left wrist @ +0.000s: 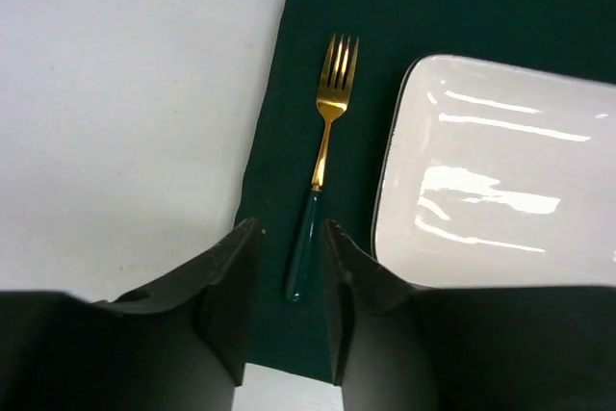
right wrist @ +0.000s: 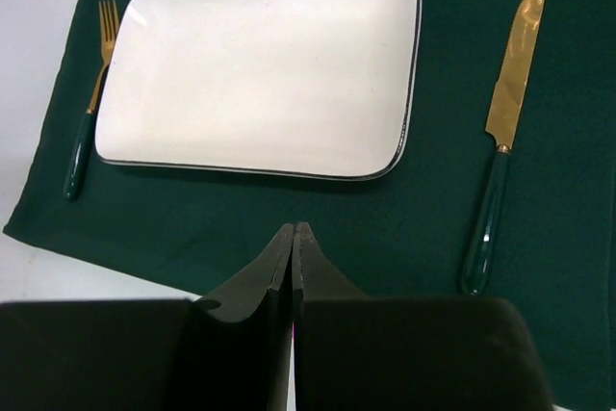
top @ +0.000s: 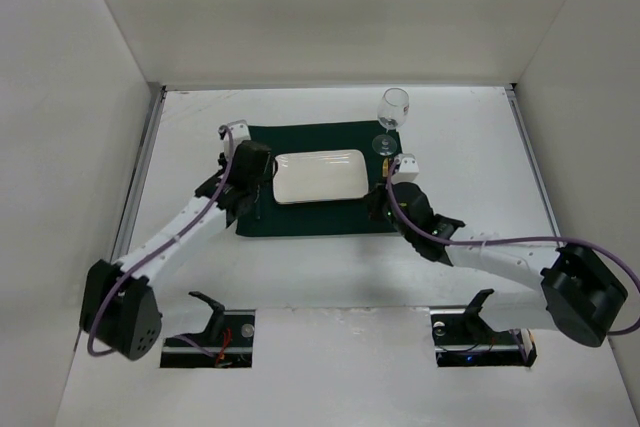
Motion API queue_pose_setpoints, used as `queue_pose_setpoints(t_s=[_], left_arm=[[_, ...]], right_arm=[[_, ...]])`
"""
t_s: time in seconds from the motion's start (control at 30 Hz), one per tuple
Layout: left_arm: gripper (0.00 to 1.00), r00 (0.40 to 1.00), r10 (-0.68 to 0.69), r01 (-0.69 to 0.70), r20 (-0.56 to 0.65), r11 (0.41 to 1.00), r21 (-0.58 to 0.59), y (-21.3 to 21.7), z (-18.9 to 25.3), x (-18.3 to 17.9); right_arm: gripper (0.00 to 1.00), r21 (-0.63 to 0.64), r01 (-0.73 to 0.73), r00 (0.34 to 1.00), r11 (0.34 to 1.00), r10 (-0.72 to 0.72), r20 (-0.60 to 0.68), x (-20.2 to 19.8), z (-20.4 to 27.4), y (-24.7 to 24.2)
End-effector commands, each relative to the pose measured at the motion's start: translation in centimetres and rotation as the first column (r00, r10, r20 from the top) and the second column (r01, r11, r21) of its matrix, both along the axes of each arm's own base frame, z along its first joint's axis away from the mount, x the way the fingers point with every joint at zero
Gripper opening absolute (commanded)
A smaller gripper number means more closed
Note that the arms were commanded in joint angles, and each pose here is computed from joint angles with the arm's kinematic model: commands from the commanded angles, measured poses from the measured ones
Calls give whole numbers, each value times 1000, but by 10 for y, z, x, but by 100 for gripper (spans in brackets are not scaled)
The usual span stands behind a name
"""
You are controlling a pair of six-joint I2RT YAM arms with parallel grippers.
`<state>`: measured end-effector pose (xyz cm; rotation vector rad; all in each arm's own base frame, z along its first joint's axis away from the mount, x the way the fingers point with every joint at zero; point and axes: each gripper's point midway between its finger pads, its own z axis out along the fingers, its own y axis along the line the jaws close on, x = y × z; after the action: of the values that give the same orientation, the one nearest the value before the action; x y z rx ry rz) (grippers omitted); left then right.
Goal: Set the dinner table for one person
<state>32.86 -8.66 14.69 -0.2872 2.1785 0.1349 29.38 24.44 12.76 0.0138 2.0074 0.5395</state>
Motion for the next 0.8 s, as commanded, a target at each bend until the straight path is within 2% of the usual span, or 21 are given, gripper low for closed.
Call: queue_pose_setpoints(t_s=[0.0, 0.13, 0.2, 0.23, 0.3, 0.4, 0.5, 0.6, 0.77], left_arm=[[25, 992, 57, -41, 117, 990, -135, 1, 19, -5], [15, 962, 168, -110, 214, 960, -258, 19, 32, -24], [14, 944, 223, -142, 244, 940, -311, 32, 35, -33], [15, 932, 255, -163, 257, 929, -332, 39, 35, -38], [23, 911, 315, -210, 265, 910, -359, 54, 32, -46], [33, 891, 398, -301, 221, 879, -370, 76, 18, -59], [40, 888, 429, -347, 168, 863, -368, 85, 5, -67], [44, 900, 419, -353, 124, 864, -359, 84, -9, -69], [47, 918, 383, -322, 101, 869, -375, 74, -24, -65]], right_arm=[[5, 60, 16, 998, 998, -20, 61, 2, 23, -3], [7, 40, 108, 983, 993, -113, 147, 5, 45, -24], [11, 57, 135, 975, 989, -142, 170, 3, 52, -32], [13, 73, 143, 972, 987, -154, 177, 1, 57, -35], [17, 103, 180, 961, 978, -197, 191, 1, 64, -49], [24, 158, 266, 934, 951, -295, 200, 1, 72, -78], [41, 202, 403, 882, 893, -438, 175, -1, 66, -118], [55, 209, 552, 797, 807, -584, 151, -7, 58, -167], [66, 271, 676, 666, 685, -725, 172, -22, 64, -228]])
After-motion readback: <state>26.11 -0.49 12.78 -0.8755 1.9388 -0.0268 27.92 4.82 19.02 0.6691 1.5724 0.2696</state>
